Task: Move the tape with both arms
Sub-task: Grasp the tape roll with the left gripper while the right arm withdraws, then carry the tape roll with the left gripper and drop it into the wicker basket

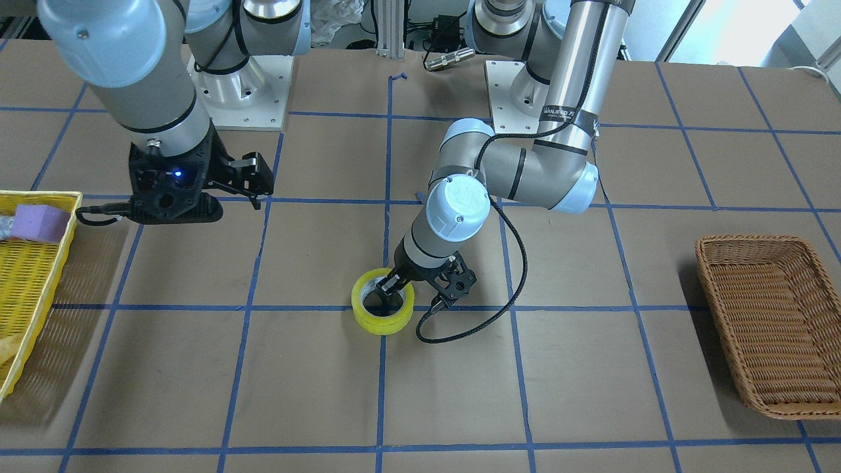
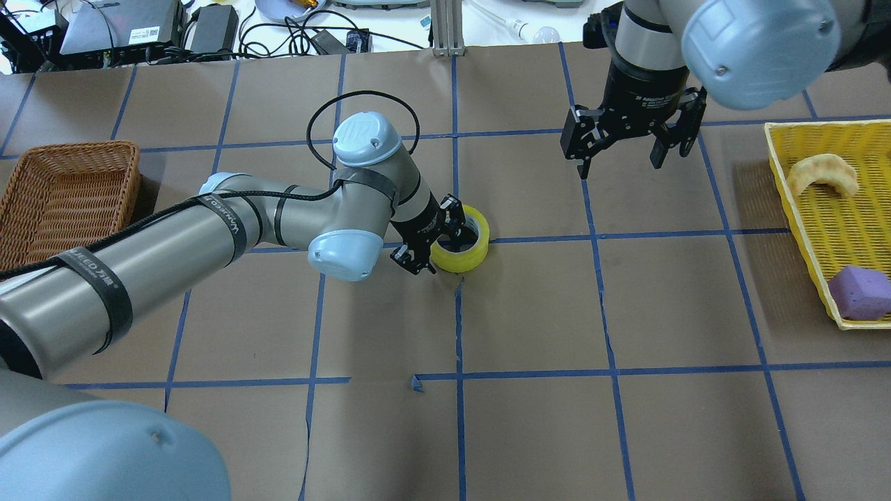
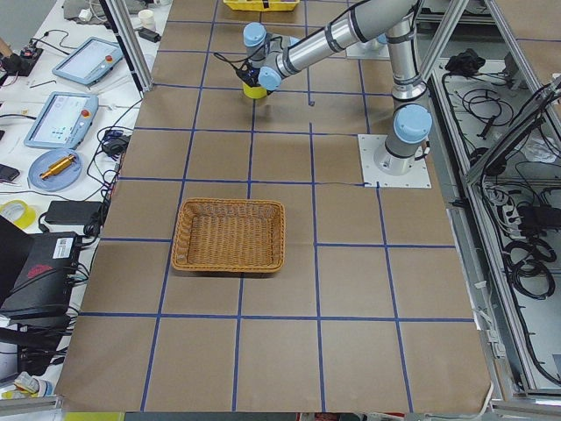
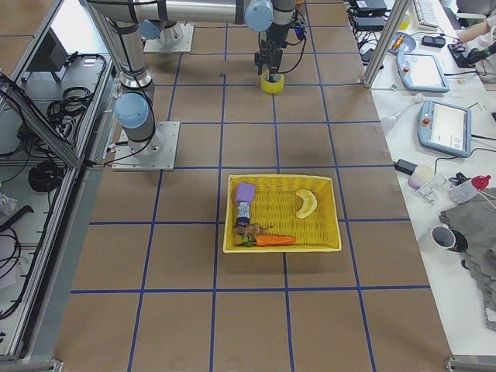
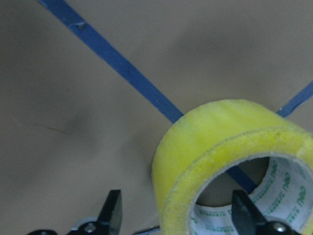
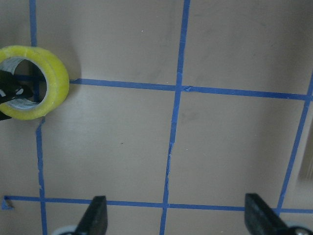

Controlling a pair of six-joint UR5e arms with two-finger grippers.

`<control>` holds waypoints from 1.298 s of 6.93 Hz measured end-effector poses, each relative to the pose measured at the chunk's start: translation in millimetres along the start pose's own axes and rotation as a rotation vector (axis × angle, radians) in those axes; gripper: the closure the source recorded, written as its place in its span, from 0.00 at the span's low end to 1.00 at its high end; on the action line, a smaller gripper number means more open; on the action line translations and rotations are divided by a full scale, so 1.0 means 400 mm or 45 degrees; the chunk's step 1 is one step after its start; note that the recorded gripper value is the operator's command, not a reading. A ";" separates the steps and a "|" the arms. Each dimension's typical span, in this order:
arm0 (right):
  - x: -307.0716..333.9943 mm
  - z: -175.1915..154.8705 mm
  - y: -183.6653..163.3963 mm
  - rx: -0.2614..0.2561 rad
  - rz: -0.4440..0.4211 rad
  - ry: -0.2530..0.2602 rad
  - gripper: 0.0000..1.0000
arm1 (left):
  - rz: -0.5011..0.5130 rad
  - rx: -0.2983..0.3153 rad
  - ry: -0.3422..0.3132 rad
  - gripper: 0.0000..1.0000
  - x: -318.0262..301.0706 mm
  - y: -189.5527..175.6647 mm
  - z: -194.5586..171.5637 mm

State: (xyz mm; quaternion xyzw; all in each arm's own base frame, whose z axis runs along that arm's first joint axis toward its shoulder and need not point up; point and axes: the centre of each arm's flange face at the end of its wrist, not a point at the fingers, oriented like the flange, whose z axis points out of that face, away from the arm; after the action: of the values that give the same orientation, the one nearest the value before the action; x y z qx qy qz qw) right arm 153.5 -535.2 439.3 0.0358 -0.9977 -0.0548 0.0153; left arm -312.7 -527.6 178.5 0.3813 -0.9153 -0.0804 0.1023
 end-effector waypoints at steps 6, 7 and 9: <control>0.076 -0.033 0.008 0.027 0.099 0.001 0.00 | 0.408 0.166 -0.018 1.00 0.013 -0.311 -0.343; 0.077 -0.037 0.011 0.032 0.100 0.003 0.00 | 0.540 0.166 -0.116 1.00 -0.065 -0.411 -0.411; 0.079 -0.040 0.012 0.039 0.103 0.006 0.00 | 0.864 0.178 -0.375 1.00 -0.284 -0.621 -0.555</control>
State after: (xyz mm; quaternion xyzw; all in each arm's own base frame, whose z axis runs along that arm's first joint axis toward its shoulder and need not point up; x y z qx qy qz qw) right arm 122.1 -534.3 456.5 -0.0041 -0.9991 -0.0386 0.0193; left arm -10.1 -634.8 322.9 0.0466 -0.9977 -0.0332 -0.0358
